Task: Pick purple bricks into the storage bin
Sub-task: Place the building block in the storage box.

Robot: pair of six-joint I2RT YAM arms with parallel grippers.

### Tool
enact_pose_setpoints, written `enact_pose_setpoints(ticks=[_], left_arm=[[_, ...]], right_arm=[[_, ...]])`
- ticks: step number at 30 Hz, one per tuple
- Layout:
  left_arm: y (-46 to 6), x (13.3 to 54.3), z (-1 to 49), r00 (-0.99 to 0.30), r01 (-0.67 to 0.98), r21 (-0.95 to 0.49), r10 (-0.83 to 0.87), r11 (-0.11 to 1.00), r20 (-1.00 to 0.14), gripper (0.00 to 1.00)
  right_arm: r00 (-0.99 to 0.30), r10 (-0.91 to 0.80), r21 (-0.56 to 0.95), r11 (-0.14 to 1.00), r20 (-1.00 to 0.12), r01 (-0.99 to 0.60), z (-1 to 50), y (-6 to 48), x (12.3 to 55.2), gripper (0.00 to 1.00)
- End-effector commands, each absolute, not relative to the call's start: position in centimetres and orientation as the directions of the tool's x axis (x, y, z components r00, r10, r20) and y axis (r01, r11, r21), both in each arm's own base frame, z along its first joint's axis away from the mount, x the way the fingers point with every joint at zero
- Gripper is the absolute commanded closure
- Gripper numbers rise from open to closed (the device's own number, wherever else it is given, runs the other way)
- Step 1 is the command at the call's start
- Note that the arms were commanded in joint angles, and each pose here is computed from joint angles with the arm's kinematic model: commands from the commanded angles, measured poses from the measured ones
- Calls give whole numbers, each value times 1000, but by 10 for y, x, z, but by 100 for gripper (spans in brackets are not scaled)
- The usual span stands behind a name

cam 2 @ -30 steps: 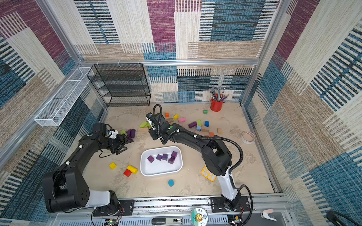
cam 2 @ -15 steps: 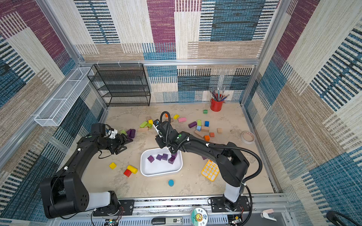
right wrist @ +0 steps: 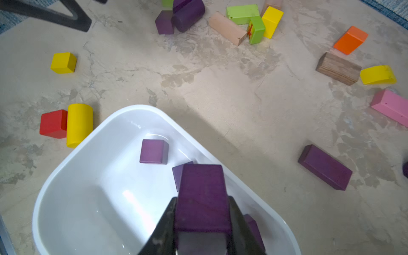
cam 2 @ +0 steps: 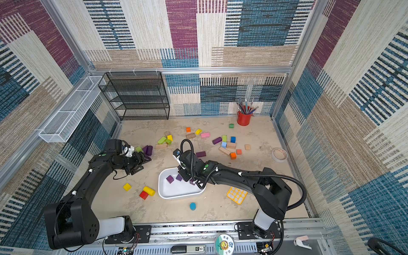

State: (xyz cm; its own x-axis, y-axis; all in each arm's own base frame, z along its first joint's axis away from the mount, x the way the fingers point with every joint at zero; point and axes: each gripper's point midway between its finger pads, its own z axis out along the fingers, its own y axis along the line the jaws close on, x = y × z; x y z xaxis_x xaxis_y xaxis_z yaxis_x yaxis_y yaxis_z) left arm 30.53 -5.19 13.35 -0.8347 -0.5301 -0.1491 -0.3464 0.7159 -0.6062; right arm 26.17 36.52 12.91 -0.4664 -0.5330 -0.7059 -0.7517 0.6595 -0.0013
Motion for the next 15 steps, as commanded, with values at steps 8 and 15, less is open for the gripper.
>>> enact_pose_setpoints(ticks=[8,15], left_arm=[[-51,306,134,-839,-334,-562,-511,757,-189,28],[-51,305,136,-843,-318,-537,-492,782,-217,28]], right_arm=[[-372,-610,-45,557,-699,-829,111,377,239,72],[-333,-679,-84,503,-655,-860,92,378,229,73]])
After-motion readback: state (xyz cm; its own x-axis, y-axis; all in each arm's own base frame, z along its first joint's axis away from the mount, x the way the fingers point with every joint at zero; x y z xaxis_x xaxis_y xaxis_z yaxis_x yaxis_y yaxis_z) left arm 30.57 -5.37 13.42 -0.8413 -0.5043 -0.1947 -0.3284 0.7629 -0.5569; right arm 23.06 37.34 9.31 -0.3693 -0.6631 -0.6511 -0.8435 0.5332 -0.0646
